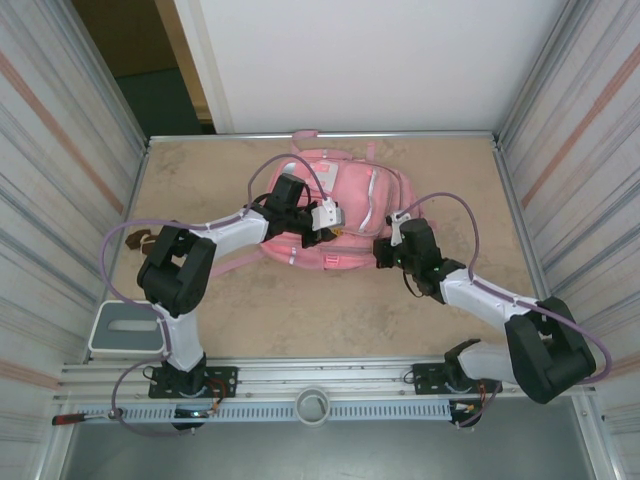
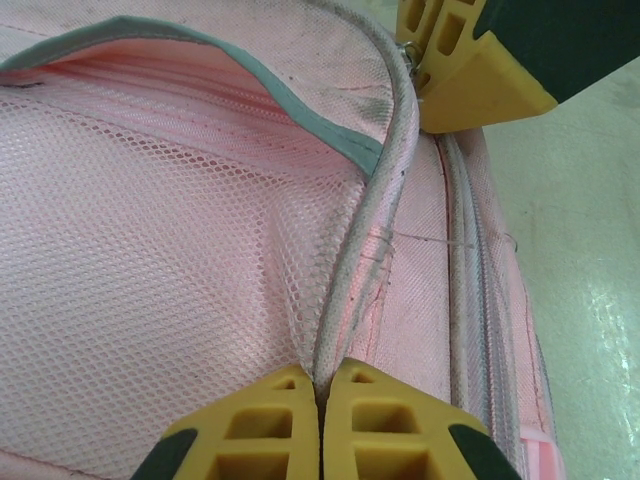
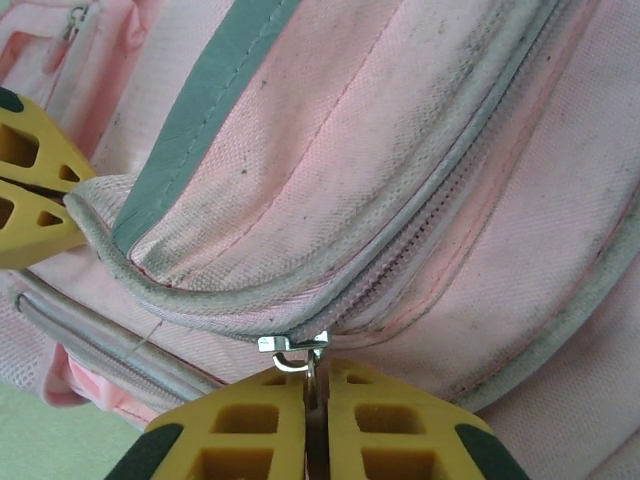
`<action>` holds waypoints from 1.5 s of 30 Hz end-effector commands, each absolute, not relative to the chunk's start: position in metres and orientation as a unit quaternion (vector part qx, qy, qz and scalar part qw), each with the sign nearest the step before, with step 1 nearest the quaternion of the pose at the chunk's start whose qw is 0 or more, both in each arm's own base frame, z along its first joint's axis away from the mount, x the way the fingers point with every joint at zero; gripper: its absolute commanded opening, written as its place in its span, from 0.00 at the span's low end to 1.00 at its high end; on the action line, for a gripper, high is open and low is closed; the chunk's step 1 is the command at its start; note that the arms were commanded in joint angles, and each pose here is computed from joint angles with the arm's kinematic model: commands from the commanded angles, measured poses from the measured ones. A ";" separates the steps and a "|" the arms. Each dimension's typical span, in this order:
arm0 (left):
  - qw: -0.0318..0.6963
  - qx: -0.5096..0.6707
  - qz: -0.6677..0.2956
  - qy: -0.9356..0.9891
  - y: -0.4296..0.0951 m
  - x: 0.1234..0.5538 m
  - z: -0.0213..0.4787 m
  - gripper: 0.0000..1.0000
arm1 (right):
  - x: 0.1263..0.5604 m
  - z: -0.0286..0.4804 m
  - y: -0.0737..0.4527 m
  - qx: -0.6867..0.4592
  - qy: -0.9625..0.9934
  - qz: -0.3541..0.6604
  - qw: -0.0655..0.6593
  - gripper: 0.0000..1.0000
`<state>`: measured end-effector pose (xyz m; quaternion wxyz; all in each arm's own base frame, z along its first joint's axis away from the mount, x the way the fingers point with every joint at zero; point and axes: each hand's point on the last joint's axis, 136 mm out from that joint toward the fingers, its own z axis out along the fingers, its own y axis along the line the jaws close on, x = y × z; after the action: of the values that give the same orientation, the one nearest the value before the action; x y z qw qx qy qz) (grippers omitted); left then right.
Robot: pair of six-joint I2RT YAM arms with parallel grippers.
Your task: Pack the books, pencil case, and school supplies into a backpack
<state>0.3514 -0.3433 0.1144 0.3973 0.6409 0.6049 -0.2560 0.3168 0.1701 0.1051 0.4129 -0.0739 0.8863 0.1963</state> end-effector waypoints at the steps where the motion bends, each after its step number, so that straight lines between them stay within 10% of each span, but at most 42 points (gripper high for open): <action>1: 0.401 0.627 -0.243 0.622 -0.325 0.360 0.121 0.06 | 0.307 0.086 0.147 -0.059 0.905 0.148 0.393 0.04; 17: 0.427 0.610 -0.231 0.627 -0.300 0.368 0.140 0.07 | 0.318 0.118 0.140 -0.033 0.901 0.213 0.377 0.00; 30: 0.469 0.682 -0.163 0.538 -0.348 0.319 0.175 0.59 | 0.315 0.153 0.194 -0.074 0.874 0.290 0.383 0.00; 45: 0.445 0.719 -0.147 0.514 -0.361 0.314 0.143 0.44 | 0.298 0.164 0.236 -0.109 0.848 0.356 0.377 0.00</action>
<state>0.3140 -0.3624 0.1528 0.4512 0.7064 0.5231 -0.1546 0.2951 0.2231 0.1412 0.3577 -0.1018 0.8716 0.3193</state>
